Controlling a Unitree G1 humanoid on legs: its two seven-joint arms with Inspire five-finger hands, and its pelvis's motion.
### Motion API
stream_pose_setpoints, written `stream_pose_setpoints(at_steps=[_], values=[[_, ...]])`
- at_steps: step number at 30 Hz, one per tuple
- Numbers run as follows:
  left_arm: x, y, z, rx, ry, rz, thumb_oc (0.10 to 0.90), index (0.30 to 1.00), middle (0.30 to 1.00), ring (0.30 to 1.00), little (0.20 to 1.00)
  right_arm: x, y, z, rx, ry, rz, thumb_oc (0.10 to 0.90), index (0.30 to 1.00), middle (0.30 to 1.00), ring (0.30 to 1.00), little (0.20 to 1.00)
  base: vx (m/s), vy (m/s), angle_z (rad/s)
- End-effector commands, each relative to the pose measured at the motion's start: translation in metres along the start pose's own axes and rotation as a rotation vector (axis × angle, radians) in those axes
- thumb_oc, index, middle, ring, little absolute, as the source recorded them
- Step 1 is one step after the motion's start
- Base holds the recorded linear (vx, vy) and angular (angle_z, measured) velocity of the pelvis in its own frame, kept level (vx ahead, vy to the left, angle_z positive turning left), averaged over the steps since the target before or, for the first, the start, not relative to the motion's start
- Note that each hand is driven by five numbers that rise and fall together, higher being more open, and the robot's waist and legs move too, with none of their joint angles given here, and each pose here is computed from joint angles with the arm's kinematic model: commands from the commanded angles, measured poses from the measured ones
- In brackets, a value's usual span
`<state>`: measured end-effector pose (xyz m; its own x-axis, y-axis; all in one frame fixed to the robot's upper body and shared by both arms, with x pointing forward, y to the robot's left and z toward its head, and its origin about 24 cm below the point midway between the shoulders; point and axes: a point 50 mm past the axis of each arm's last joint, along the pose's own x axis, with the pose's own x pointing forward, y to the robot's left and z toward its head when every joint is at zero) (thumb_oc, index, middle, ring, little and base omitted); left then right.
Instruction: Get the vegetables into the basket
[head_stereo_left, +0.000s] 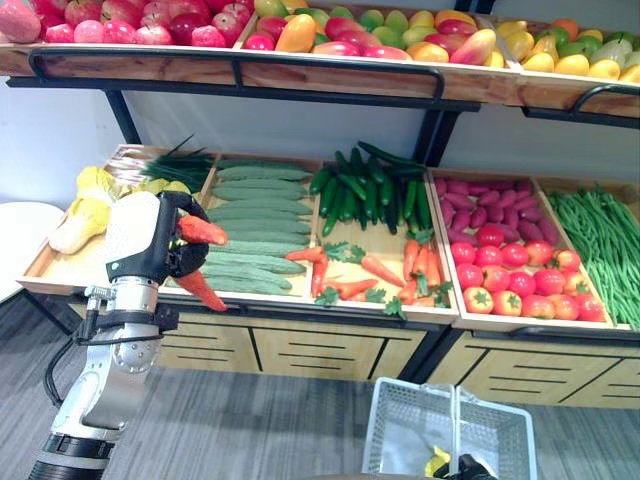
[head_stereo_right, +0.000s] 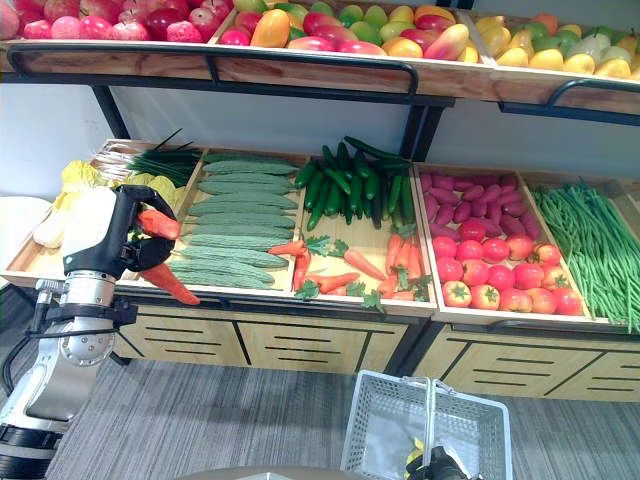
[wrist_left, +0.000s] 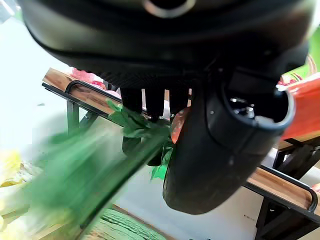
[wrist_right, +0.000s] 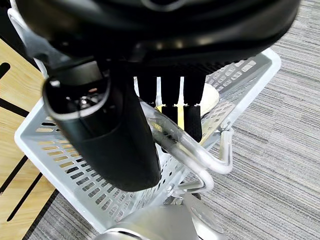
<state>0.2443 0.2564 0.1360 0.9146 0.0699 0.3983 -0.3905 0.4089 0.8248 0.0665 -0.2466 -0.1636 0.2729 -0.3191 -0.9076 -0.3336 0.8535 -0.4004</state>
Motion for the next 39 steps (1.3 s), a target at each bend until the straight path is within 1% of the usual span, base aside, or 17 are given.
stream_pose_setpoints(at_steps=[1,7,11,14,18,23,30,34,39], values=[[0.029,0.051,0.043,-0.042,-0.230,0.263,0.400,0.300,0.300,0.300,0.300,0.000,-0.010,-0.008,-0.064,0.037,-0.036,0.400,0.300,0.300,0.300,0.300,0.00,0.089,-0.04],[0.033,0.051,0.048,-0.066,-0.252,0.264,0.400,0.300,0.300,0.300,0.300,0.000,-0.014,-0.015,0.009,0.063,-0.068,0.400,0.300,0.300,0.300,0.300,-0.03,0.109,-0.23],[0.039,0.054,0.055,-0.060,-0.290,0.278,0.400,0.300,0.300,0.300,0.300,0.001,-0.020,-0.012,0.032,0.059,-0.093,0.400,0.300,0.300,0.300,0.300,-0.11,0.088,-0.43],[0.046,0.054,0.065,-0.072,-0.329,0.276,0.400,0.300,0.300,0.300,0.300,0.001,-0.024,-0.011,0.070,0.050,-0.110,0.400,0.300,0.300,0.300,0.300,-0.06,0.069,-0.38],[0.054,0.051,0.077,-0.098,-0.371,0.275,0.400,0.300,0.300,0.300,0.300,0.000,-0.023,-0.008,0.074,0.030,-0.117,0.400,0.300,0.300,0.300,0.300,-0.07,0.045,-0.34],[0.056,0.050,0.076,-0.103,-0.356,0.285,0.400,0.300,0.300,0.300,0.300,0.001,-0.024,0.000,0.048,-0.003,-0.125,0.400,0.300,0.300,0.300,0.300,-0.14,0.060,-0.76],[0.057,0.058,0.077,-0.100,-0.352,0.319,0.400,0.300,0.300,0.300,0.300,0.001,-0.020,0.014,0.021,-0.047,-0.124,0.400,0.300,0.300,0.300,0.300,-0.16,0.033,-0.59],[0.051,0.066,0.063,-0.053,-0.304,0.338,0.400,0.300,0.300,0.300,0.300,0.001,-0.018,0.024,-0.047,-0.079,-0.109,0.400,0.300,0.300,0.300,0.300,-0.21,-0.027,-1.26],[0.041,0.071,0.044,0.000,-0.229,0.352,0.400,0.300,0.300,0.300,0.300,0.001,-0.017,0.035,-0.085,-0.115,-0.105,0.400,0.300,0.300,0.300,0.300,-0.17,-0.044,-1.12]])
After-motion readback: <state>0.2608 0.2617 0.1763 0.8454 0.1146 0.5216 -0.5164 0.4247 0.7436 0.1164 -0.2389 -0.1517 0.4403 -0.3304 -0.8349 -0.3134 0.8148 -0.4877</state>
